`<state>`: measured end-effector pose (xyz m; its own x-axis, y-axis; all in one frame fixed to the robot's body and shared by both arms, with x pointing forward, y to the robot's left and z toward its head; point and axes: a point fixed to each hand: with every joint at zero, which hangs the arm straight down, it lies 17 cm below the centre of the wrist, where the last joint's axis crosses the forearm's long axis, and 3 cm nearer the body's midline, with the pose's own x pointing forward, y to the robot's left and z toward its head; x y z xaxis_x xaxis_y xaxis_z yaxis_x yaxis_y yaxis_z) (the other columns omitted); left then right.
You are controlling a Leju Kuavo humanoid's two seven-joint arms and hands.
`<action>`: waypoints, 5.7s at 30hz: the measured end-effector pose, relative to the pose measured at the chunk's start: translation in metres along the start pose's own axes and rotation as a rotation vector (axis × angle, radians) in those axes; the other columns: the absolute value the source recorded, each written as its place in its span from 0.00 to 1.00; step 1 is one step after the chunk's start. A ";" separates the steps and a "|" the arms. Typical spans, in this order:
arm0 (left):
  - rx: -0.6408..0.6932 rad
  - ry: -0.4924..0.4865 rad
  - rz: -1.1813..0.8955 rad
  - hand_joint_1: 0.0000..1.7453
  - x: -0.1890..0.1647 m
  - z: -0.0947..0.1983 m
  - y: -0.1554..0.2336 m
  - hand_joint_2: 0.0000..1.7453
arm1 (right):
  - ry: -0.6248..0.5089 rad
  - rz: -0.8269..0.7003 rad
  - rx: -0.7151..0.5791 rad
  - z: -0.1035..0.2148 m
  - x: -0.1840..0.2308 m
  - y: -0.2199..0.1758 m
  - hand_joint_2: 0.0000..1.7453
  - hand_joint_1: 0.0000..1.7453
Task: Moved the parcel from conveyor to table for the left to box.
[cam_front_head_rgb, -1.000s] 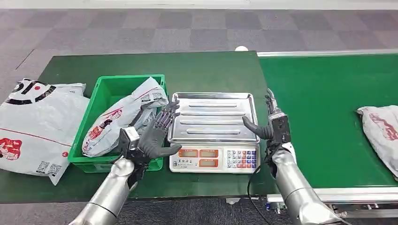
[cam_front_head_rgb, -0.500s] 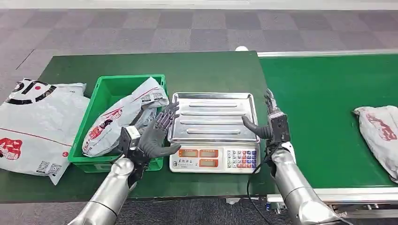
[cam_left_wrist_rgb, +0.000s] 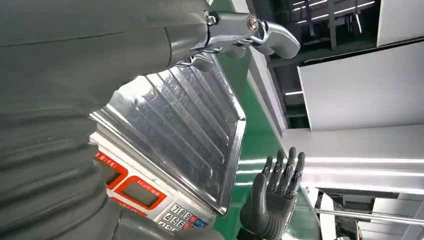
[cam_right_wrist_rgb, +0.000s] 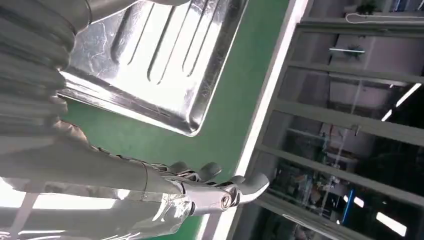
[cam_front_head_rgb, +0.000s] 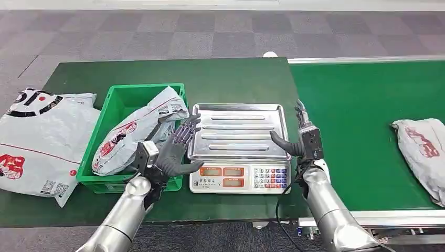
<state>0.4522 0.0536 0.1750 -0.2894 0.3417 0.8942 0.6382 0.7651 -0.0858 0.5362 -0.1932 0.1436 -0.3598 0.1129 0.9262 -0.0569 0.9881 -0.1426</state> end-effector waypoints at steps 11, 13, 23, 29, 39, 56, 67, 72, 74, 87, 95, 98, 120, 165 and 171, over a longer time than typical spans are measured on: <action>0.005 -0.008 -0.010 0.00 0.003 -0.005 0.002 1.00 | 0.002 0.005 -0.004 -0.002 0.000 -0.001 1.00 0.00; 0.004 -0.010 -0.010 0.00 0.004 -0.006 0.002 1.00 | 0.001 0.006 -0.005 -0.002 0.000 -0.001 1.00 0.00; 0.003 -0.011 -0.011 0.00 0.004 -0.007 0.002 1.00 | 0.003 0.010 -0.007 -0.002 -0.001 -0.002 1.00 0.00; 0.005 -0.011 -0.011 0.00 0.004 -0.007 0.002 1.00 | 0.003 0.010 -0.008 -0.002 -0.001 -0.002 1.00 0.00; 0.005 -0.012 -0.012 0.00 0.005 -0.008 0.002 1.00 | 0.007 0.010 -0.007 -0.002 -0.002 -0.002 1.00 0.00; 0.005 -0.012 -0.012 0.00 0.005 -0.008 0.002 1.00 | 0.007 0.011 -0.006 -0.001 -0.002 -0.002 1.00 0.00; 0.008 -0.011 -0.014 0.00 0.004 -0.008 0.002 1.00 | 0.007 0.011 -0.006 -0.001 -0.002 -0.002 1.00 0.00; 0.010 -0.012 -0.016 0.00 0.004 -0.008 0.003 1.00 | 0.007 0.011 -0.006 -0.001 -0.002 -0.002 1.00 0.00; 0.010 -0.012 -0.016 0.00 0.004 -0.008 0.003 1.00 | 0.007 0.011 -0.006 -0.001 -0.002 -0.002 1.00 0.00; 0.010 -0.011 -0.015 0.00 0.004 -0.008 0.002 1.00 | 0.009 0.014 -0.009 -0.001 -0.003 -0.003 1.00 0.00; 0.008 -0.013 -0.014 0.00 0.005 -0.010 0.002 1.00 | 0.010 0.014 -0.012 -0.001 -0.003 -0.003 1.00 0.00; 0.008 -0.014 -0.015 0.00 0.005 -0.011 0.002 1.00 | 0.011 0.014 -0.012 -0.001 -0.004 -0.003 1.00 0.00; 0.008 -0.012 -0.014 0.00 0.005 -0.011 0.002 1.00 | 0.012 0.014 -0.012 -0.001 -0.004 -0.003 1.00 0.00; 0.013 0.002 -0.008 0.00 -0.001 -0.007 0.002 1.00 | -0.076 0.132 -0.251 -0.017 0.024 -0.101 1.00 0.00; 0.014 0.000 -0.008 0.00 0.000 -0.006 0.002 1.00 | -0.110 0.174 -0.311 -0.019 0.036 -0.134 1.00 0.00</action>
<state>0.4576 0.0518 0.1771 -0.2939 0.3356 0.8950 0.6261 0.7751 -0.0851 0.5490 -0.3199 0.2028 -0.4377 0.2869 0.8521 0.2934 0.9414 -0.1662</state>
